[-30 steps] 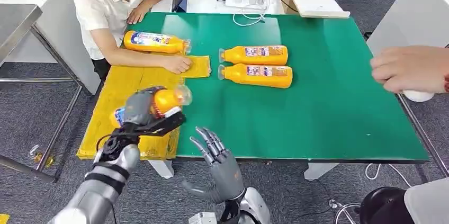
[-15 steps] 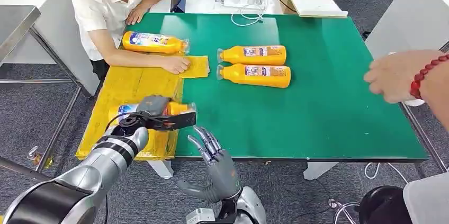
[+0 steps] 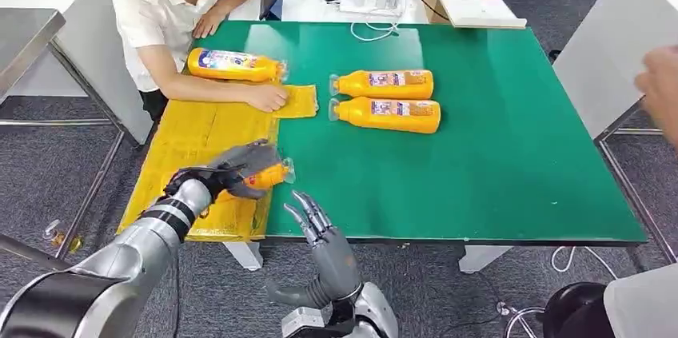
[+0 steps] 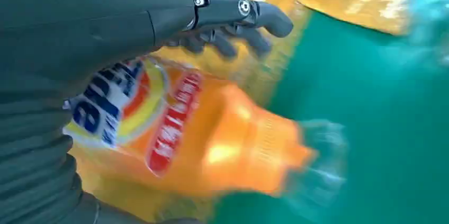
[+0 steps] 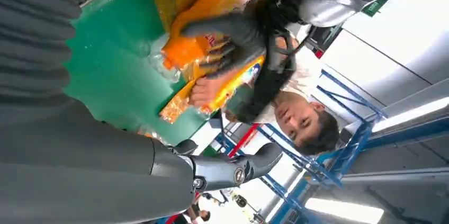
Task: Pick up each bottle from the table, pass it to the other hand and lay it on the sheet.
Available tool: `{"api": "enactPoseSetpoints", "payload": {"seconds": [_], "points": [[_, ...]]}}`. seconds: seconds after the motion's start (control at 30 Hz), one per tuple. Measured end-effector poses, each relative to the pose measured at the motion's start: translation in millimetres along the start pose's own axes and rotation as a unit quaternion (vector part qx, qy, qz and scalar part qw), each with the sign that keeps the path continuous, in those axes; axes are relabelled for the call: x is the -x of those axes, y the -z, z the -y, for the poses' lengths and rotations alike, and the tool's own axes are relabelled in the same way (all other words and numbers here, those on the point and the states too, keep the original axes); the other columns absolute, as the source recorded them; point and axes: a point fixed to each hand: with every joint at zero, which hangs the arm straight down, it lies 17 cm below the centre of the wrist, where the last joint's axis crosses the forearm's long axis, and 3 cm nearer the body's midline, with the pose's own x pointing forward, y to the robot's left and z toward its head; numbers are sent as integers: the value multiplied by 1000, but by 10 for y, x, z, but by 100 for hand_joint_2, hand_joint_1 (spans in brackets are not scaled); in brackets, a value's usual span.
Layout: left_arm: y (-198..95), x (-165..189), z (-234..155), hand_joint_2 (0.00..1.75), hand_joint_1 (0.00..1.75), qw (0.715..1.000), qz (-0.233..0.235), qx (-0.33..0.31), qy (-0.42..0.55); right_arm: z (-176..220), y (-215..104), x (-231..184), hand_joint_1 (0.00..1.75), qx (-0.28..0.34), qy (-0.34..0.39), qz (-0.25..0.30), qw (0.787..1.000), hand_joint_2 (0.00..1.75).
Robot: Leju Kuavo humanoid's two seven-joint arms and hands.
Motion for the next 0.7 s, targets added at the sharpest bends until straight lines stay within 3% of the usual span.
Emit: {"api": "enactPoseSetpoints", "payload": {"seconds": [0.2,0.57,0.7], "points": [[-21,-263,25,175,0,994,65,-14,-88,-37,0,-11,0,1,-1,2,1000,0],[-34,-327,24,175,0,990,81,-25,-113,-107,-35,0,0,-13,-4,3,1000,0],[-138,-590,-21,175,0,956,158,-54,-241,-87,-49,25,0,-8,-8,0,1000,0]]}}
